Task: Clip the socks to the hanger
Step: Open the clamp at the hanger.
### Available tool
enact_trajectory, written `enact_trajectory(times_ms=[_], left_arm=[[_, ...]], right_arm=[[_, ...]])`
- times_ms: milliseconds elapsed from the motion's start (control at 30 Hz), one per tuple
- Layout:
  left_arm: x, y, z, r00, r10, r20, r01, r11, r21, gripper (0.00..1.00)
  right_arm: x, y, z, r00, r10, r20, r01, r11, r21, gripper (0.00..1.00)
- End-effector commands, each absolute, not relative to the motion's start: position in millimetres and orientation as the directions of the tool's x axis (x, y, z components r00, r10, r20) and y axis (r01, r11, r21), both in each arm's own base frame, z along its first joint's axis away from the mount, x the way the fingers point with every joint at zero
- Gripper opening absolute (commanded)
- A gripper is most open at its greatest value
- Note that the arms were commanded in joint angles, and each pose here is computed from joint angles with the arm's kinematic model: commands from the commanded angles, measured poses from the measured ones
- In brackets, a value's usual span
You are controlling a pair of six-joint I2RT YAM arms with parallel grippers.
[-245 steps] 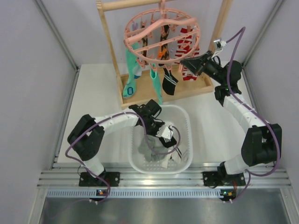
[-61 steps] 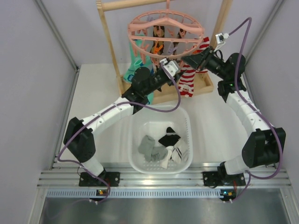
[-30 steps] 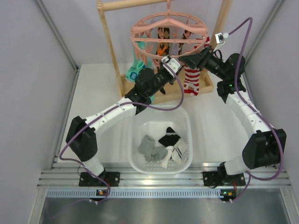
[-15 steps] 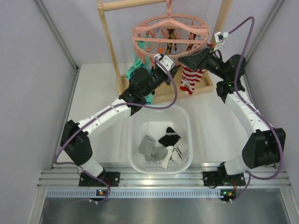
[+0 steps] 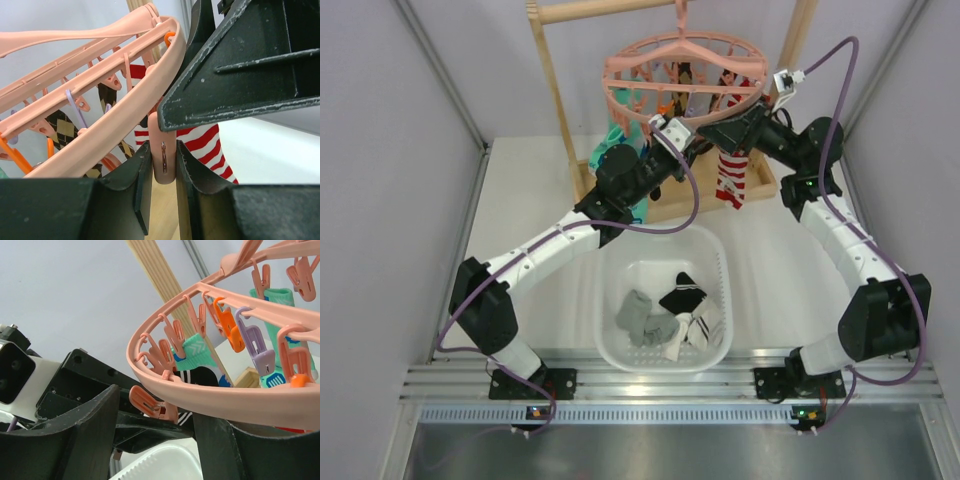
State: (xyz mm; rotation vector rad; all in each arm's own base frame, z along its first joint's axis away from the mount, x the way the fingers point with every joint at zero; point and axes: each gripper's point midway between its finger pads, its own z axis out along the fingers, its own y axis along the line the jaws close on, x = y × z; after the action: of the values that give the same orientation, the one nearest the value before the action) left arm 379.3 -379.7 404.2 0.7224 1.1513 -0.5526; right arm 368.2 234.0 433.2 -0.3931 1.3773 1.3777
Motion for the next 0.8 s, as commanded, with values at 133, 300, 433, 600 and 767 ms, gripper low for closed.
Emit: enact_trajectory(times_ms=[133, 300, 433, 600, 767], left_arm=[[361.1, -382.2, 427.4, 0.355, -0.064, -0.933, 0.752, 0.613, 0.244, 0.03], [359.4, -381.4, 428.9, 0.353, -0.067, -0.933, 0.753, 0.613, 0.241, 0.04], [358.1, -380.7, 426.9, 0.34, -0.067, -0.938, 0.758, 0.611, 0.231, 0.19], [353.0, -372.8, 425.6, 0.316, -0.051, -0.947, 0.76, 0.612, 0.221, 0.52], [348.1, -346.1, 427.6, 0.223, -0.029, -0.974, 0.783, 0.6, 0.162, 0.7]], right_arm=[[369.5, 237.3, 451.1, -0.244, 0.462, -0.853, -0.852, 0.319, 0.416, 0.53], [371.0, 236.9, 452.0, -0.226, 0.462, -0.858, -0.854, 0.33, 0.403, 0.27], [368.7, 236.9, 452.1, -0.21, 0.457, -0.865, -0.865, 0.326, 0.382, 0.01], [363.6, 238.7, 454.2, -0.209, 0.455, -0.866, -0.88, 0.299, 0.37, 0.0], [361.7, 237.9, 454.8, -0.218, 0.451, -0.865, -0.888, 0.276, 0.368, 0.0]])
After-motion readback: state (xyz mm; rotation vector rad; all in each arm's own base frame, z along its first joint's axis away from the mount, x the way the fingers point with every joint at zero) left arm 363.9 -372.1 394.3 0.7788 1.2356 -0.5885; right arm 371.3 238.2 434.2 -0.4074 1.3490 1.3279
